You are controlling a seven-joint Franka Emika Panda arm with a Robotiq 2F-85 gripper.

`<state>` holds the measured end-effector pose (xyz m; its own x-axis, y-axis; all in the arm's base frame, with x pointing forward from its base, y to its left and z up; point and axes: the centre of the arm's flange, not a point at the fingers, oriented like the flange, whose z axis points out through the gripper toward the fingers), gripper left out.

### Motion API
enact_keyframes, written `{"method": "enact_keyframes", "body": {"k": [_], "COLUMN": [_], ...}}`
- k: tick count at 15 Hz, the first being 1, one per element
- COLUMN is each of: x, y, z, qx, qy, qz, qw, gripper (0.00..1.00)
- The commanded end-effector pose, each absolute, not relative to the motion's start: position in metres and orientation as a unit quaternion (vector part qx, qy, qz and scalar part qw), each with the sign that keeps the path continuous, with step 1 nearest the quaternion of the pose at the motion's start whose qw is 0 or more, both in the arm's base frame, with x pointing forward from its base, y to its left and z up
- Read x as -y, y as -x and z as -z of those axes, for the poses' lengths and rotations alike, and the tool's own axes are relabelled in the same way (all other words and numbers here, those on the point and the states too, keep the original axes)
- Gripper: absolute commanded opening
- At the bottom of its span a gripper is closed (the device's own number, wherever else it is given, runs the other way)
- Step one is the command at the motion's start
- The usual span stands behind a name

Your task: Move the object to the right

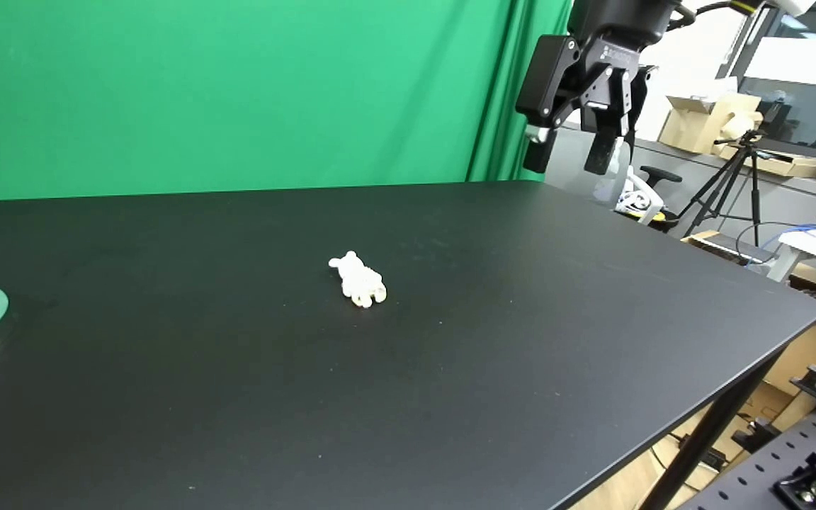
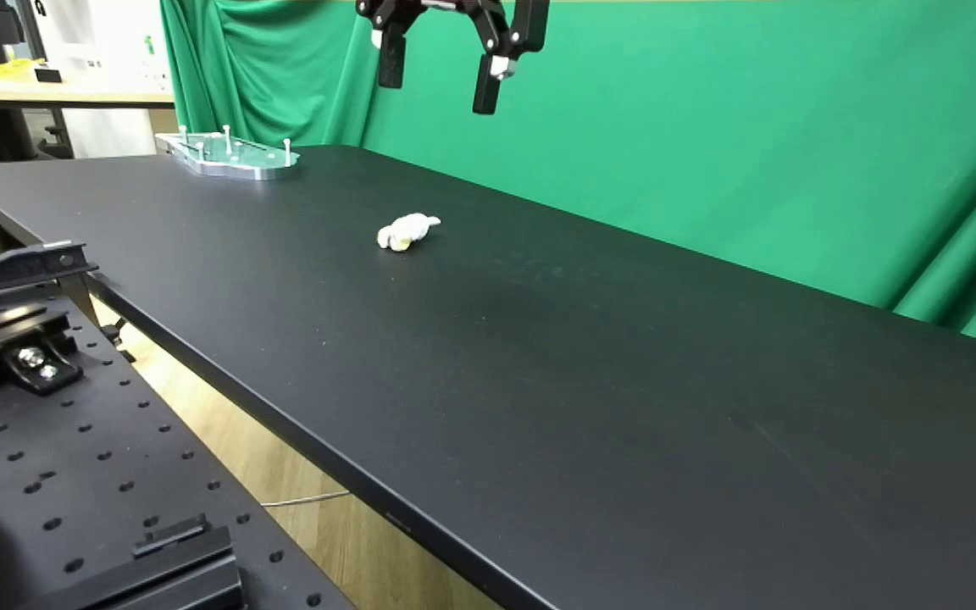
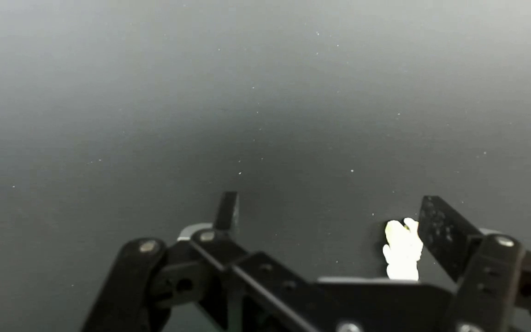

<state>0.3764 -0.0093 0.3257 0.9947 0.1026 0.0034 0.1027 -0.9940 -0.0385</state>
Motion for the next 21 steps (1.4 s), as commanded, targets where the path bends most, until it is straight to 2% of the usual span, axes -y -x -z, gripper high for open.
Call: {"method": "enact_keyframes", "body": {"k": [1, 5, 14, 21], "x": [-0.008, -0.038, -0.079, -0.12], "y": [-0.392, -0.408, -0.466, -0.489], "z": [-0.302, -0.272, -0.214, -0.188], "qx": [0.075, 0.102, 0.13, 0.142], "qy": [0.997, 0.994, 0.99, 0.987], "qz": [-0.005, -0.013, 0.057, 0.066], "qw": [0.013, 0.038, 0.013, 0.04], "gripper": [1.0, 1.0, 1.0, 1.0]}}
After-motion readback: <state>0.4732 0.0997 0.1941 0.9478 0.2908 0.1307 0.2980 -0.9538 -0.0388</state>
